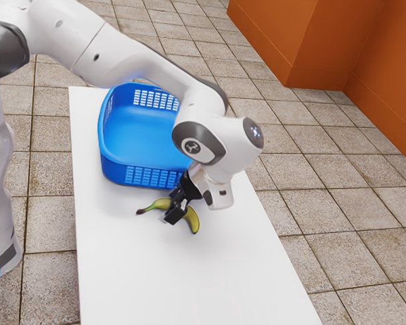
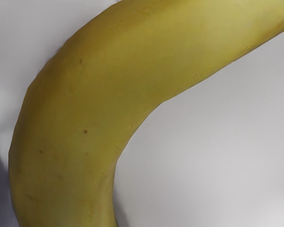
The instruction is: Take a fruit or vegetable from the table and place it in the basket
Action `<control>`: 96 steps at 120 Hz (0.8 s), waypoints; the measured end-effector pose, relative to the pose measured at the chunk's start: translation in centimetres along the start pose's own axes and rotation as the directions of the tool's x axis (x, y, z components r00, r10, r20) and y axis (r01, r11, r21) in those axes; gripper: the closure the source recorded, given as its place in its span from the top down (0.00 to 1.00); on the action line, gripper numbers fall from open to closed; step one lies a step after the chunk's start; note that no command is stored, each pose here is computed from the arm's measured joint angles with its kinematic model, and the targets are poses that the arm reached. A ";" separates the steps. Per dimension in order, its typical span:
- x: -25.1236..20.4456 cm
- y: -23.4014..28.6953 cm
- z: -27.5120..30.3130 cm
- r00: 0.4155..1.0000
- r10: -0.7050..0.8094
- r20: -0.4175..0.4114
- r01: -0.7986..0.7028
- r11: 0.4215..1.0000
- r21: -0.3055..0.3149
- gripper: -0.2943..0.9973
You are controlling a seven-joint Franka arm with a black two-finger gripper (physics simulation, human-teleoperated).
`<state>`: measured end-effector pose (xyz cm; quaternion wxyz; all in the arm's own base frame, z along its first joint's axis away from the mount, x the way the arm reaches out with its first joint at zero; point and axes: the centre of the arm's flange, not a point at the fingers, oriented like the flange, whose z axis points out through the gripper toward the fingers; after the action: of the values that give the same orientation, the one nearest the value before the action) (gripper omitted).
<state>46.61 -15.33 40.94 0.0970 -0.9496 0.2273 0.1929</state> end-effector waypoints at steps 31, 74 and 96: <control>0.8 -0.1 0.7 1.000 0.009 -0.010 -0.009 1.000 0.022 0.77; 0.9 -0.3 1.1 1.000 0.015 -0.017 -0.015 1.000 0.017 0.44; 1.0 -0.1 0.6 0.999 0.026 -0.036 -0.026 1.000 0.008 0.41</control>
<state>47.34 -15.49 40.02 0.0939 -0.9496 0.2420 0.1760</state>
